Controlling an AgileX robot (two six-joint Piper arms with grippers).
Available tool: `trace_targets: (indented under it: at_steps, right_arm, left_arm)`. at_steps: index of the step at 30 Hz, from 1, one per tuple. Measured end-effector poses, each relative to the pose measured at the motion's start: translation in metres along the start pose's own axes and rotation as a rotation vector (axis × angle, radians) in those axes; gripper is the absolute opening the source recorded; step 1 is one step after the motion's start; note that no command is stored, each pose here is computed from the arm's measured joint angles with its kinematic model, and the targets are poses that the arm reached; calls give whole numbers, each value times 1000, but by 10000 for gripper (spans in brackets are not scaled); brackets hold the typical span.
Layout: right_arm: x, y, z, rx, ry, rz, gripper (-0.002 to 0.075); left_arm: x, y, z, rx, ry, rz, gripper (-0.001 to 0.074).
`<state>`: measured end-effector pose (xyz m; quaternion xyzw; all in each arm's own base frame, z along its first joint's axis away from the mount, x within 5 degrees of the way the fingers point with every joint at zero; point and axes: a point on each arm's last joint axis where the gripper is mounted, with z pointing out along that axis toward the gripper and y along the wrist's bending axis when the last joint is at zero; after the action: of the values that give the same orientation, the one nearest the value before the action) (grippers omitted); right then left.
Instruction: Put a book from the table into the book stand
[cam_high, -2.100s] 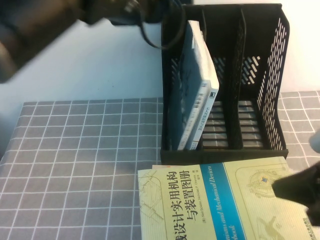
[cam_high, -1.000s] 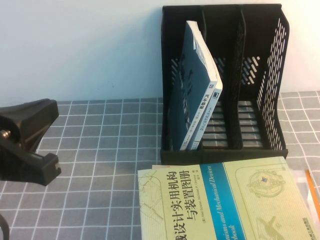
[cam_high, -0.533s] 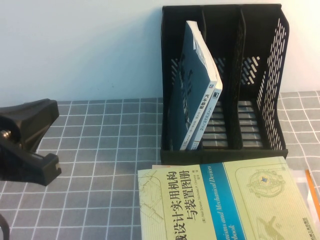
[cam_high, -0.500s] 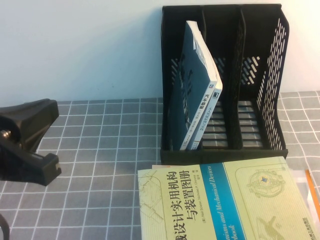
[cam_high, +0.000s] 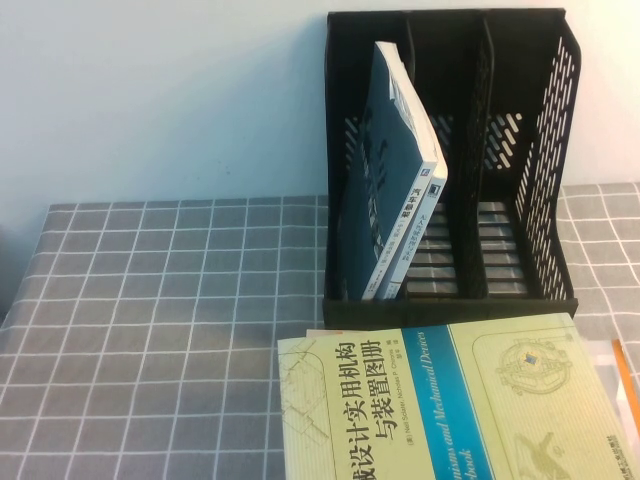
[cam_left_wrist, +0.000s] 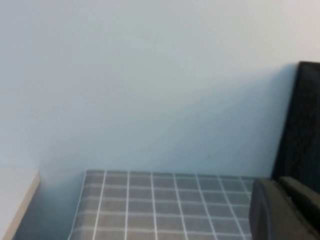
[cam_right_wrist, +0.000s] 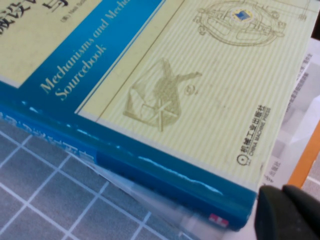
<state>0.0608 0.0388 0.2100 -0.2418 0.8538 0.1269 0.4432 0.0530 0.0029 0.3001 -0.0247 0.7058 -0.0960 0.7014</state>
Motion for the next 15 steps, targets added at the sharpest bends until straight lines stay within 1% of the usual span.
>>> trace_targets:
  at_steps: [3, 5, 7, 9, 10, 15]
  right_arm:
    - [0, 0, 0, 0, 0, 0, -3]
    - [0, 0, 0, -1, -1, 2, -3]
    - [0, 0, 0, -2, 1, 3, -3]
    - [0, 0, 0, -2, -1, 4, -3]
    - [0, 0, 0, -3, -1, 5, -3]
    - [0, 1, 0, -8, -2, 11, -3]
  left_arm:
    - [42, 11, -8, -68, -6, -69, -2]
    - [69, 15, -4, -97, 23, -107, -2]
    - [90, 16, 1, -94, 39, -156, -2]
    - [103, 16, 4, -80, 40, -219, -2]
    - [104, 16, 4, -72, 34, -246, -2]
    - [101, 13, 5, -41, 5, -287, -2]
